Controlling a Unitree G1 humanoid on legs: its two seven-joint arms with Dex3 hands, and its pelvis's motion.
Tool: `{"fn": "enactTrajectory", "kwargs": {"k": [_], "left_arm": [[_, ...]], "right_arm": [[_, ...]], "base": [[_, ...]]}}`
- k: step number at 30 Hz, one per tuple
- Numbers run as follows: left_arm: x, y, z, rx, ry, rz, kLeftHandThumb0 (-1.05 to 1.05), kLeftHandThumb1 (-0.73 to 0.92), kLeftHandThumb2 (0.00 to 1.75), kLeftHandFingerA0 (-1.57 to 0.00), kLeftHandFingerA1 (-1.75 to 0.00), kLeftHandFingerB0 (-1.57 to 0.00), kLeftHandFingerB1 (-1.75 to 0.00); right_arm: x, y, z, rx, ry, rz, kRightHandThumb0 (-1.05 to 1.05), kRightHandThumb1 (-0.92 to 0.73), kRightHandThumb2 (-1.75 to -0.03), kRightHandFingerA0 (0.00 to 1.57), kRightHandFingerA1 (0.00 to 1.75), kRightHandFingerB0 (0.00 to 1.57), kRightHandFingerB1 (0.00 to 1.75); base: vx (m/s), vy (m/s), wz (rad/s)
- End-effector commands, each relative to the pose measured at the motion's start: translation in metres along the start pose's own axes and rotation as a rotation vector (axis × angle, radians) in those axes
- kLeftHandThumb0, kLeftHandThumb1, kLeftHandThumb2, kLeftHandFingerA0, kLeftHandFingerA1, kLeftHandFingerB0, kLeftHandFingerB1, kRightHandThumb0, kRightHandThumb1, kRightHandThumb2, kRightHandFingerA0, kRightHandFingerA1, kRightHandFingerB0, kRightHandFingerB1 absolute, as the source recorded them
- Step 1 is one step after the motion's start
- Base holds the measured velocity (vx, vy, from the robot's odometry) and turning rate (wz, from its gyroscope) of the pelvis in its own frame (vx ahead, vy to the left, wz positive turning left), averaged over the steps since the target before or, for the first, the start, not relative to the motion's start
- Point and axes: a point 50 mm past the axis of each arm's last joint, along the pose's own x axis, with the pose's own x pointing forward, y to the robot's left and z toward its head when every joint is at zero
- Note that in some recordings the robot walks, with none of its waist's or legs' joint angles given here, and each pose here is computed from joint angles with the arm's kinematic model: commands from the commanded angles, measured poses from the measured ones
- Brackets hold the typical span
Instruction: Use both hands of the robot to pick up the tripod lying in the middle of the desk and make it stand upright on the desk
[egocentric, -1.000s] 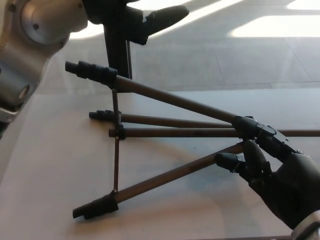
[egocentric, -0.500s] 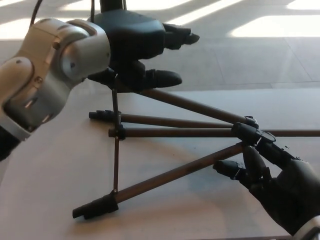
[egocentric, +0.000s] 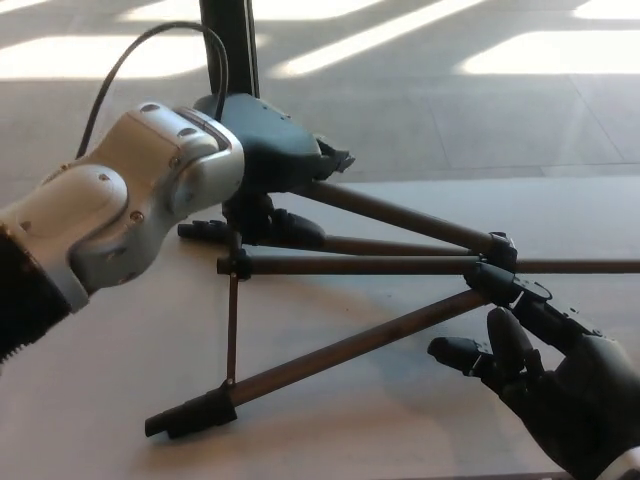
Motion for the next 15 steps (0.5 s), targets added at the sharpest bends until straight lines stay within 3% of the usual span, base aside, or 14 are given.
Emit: {"fn": "enactTrajectory", "kwargs": {"k": [1,2,6,9,10,11,12,15], "left_arm": [[0.020,-0.012,-0.014,0.716,0.322,0.006,-0.99,0.53,0.95,0.00,-0.01,0.00,-0.01],[0.025,-0.014,-0.020,0.740,0.356,0.029,-0.98,0.57,1.01,0.00,-0.12,0.00,0.00],[0.028,-0.017,-0.024,0.746,0.373,0.069,-0.96,0.56,0.97,0.00,-0.13,0.00,0.00],[0.032,-0.012,-0.025,0.727,0.382,0.125,-0.93,0.53,0.92,0.00,-0.09,-0.13,0.00],[0.034,-0.011,-0.024,0.724,0.383,0.142,-0.91,0.52,0.94,0.00,-0.12,-0.04,-0.04],[0.035,-0.010,-0.024,0.716,0.371,0.193,-0.92,0.53,0.91,0.00,-0.06,-0.15,-0.08],[0.035,-0.010,-0.024,0.724,0.362,0.230,-0.88,0.51,0.90,0.00,-0.06,-0.10,-0.21],[0.041,-0.006,-0.020,0.716,0.343,0.314,-0.69,0.42,0.84,-0.01,-0.31,-0.08,-0.35]], "right_arm": [[-0.018,-0.005,-0.010,0.014,0.065,-0.114,-0.67,-0.71,-0.61,0.61,0.88,0.52,0.50],[-0.019,-0.004,-0.010,0.024,0.068,-0.118,-0.67,-0.70,-0.61,0.61,0.90,0.53,0.51],[-0.020,-0.003,-0.011,0.027,0.069,-0.113,-0.67,-0.70,-0.61,0.61,0.89,0.53,0.52],[-0.022,-0.004,-0.012,0.021,0.069,-0.120,-0.67,-0.70,-0.61,0.62,0.89,0.53,0.52],[-0.023,-0.004,-0.013,0.022,0.069,-0.122,-0.67,-0.69,-0.61,0.62,0.89,0.54,0.53],[-0.023,-0.003,-0.013,0.020,0.073,-0.120,-0.68,-0.70,-0.61,0.62,0.90,0.54,0.54],[-0.023,-0.003,-0.014,0.019,0.075,-0.120,-0.68,-0.69,-0.61,0.62,0.90,0.54,0.54],[-0.022,-0.001,-0.016,0.034,0.085,-0.130,-0.69,-0.68,-0.60,0.65,0.90,0.56,0.54]], "base": [[0.00,0.000,0.00],[0.00,0.000,0.00],[0.00,0.000,0.00],[0.00,0.000,0.00],[0.00,0.000,0.00],[0.00,0.000,0.00],[0.00,0.000,0.00],[0.00,0.000,0.00]]}}
